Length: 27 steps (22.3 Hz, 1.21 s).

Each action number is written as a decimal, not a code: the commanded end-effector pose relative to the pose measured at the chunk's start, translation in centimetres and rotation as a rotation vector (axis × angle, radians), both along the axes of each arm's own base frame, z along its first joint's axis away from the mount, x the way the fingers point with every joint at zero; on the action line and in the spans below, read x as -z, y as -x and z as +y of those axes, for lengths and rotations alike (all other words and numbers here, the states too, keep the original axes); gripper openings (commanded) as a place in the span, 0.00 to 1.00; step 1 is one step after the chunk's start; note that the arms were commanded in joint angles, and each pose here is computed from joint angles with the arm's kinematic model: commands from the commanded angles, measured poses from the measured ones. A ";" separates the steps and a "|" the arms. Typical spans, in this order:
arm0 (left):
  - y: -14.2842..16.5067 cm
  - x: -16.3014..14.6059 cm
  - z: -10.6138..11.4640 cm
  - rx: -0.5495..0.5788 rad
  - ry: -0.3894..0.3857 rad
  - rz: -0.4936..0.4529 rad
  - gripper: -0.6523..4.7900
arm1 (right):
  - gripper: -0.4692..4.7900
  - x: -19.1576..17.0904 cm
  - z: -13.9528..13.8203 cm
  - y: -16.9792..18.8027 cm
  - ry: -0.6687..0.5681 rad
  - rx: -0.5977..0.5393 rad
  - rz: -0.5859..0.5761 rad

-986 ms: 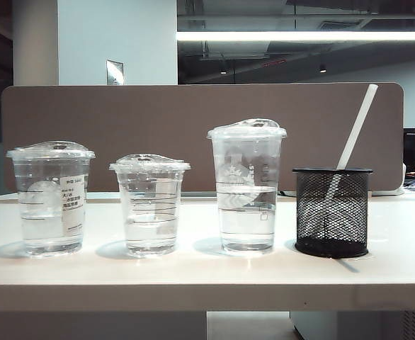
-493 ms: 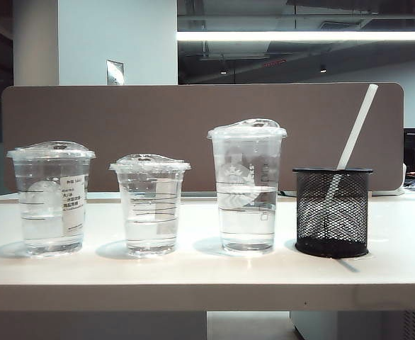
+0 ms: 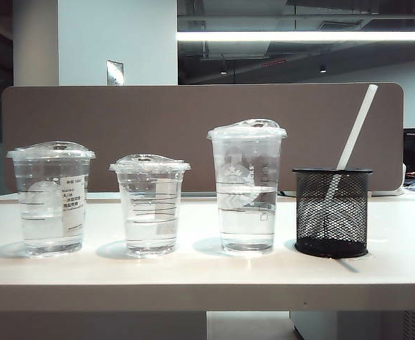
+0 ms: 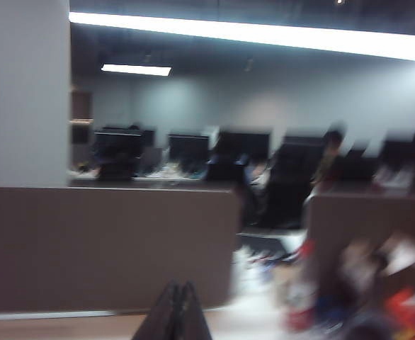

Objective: Pick up the straw and insert it into the small coffee cup.

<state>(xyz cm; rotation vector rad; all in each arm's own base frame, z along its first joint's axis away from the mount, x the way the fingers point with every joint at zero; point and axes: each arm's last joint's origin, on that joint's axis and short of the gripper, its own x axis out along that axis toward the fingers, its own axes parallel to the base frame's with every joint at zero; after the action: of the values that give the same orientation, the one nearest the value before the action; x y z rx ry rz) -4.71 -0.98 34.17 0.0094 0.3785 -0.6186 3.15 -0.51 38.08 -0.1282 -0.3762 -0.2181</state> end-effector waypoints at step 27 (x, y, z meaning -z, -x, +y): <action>-0.1 -0.1 0.2 -0.058 -0.027 -0.019 0.16 | 0.08 24.4 0.7 -14.4 -0.515 -0.309 0.377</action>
<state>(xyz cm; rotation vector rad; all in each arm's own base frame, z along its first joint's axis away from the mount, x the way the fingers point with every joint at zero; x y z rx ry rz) -4.61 -0.82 34.13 0.0247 0.3837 -0.5506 17.89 -0.17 13.39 0.3933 0.1108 0.0376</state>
